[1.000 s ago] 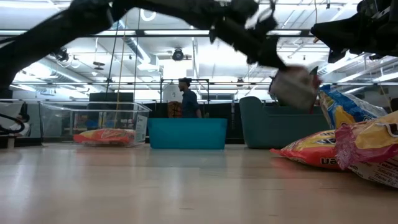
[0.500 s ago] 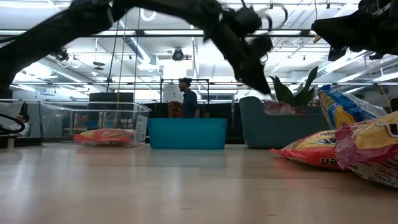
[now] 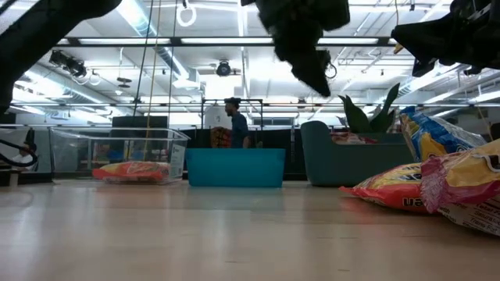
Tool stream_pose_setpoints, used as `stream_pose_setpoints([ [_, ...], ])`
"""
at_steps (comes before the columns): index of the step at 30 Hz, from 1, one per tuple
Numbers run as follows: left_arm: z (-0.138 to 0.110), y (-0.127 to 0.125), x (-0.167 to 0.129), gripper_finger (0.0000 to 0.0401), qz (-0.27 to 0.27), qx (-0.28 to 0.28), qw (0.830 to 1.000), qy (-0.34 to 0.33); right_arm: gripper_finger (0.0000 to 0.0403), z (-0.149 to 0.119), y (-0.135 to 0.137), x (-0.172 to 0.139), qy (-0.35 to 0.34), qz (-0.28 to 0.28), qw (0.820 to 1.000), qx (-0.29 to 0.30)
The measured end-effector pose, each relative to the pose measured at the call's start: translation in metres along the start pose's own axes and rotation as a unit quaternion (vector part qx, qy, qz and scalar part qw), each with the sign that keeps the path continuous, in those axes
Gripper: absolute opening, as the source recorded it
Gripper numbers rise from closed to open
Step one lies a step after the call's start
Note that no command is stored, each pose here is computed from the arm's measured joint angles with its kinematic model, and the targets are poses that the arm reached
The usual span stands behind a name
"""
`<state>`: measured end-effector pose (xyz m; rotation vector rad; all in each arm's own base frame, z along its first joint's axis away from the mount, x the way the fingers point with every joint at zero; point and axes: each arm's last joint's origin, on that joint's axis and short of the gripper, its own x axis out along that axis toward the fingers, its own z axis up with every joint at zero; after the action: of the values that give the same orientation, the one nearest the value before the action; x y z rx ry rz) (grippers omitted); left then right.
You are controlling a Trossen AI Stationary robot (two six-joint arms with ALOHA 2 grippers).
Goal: Sort Maruchan noodles
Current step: Put the red noodle pack into the dark blue bin
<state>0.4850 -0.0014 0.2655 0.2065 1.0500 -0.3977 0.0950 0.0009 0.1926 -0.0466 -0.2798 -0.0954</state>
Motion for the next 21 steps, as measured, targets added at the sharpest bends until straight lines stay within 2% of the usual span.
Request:
stream_pose_setpoints([
  [5,0.0,-0.052,0.04,0.0165,-0.056,0.044,0.997,0.018,0.0055,0.0,0.0,0.0,0.0,0.0,1.0,0.0],
  [10,-0.003,-0.095,0.071,0.0164,-0.078,0.067,0.994,0.023,0.0055,0.0,0.0,0.0,0.0,0.0,1.0,0.0],
  [18,0.002,-0.147,0.098,0.0164,-0.089,0.012,0.996,-0.025,0.0055,0.0,0.0,0.0,0.0,0.0,1.0,0.0],
  [21,0.005,-0.167,0.106,0.0164,-0.066,-0.012,0.996,-0.053,0.0055,0.0,0.0,0.0,0.001,0.0,1.0,0.0],
])
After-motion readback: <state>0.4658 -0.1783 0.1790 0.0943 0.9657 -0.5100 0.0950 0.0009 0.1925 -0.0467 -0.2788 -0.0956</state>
